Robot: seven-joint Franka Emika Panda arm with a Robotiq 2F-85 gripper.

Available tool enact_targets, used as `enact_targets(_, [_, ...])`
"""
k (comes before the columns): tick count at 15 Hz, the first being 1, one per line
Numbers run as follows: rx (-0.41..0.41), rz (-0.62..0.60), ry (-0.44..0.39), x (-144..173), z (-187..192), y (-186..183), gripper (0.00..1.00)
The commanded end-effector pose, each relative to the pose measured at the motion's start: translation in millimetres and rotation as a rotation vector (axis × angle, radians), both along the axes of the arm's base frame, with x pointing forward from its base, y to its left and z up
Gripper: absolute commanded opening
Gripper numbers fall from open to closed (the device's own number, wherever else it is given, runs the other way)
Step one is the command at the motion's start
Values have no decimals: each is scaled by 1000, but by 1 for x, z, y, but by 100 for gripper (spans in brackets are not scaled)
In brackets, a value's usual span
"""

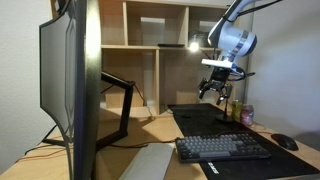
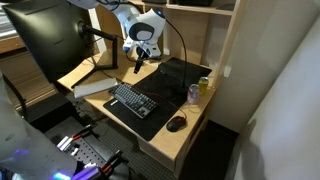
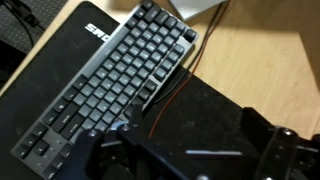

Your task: Switch off the black lamp on the table.

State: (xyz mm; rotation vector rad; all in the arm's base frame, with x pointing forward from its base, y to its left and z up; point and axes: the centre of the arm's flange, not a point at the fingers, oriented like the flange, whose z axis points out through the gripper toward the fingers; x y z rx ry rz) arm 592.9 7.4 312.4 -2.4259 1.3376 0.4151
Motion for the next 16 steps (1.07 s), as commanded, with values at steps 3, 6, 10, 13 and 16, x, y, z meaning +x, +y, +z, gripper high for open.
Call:
enact_targets(3, [146, -273, -104, 73, -45, -10, 100])
enact_targets(6, [154, -301, -94, 62, -46, -12, 100])
enact_targets(10, [182, -358, -102, 80, -53, -23, 100])
enact_targets(13, [118, -460, -27, 108, -92, -23, 100])
enact_targets(16, [236, -627, -22, 138, -119, -20, 100])
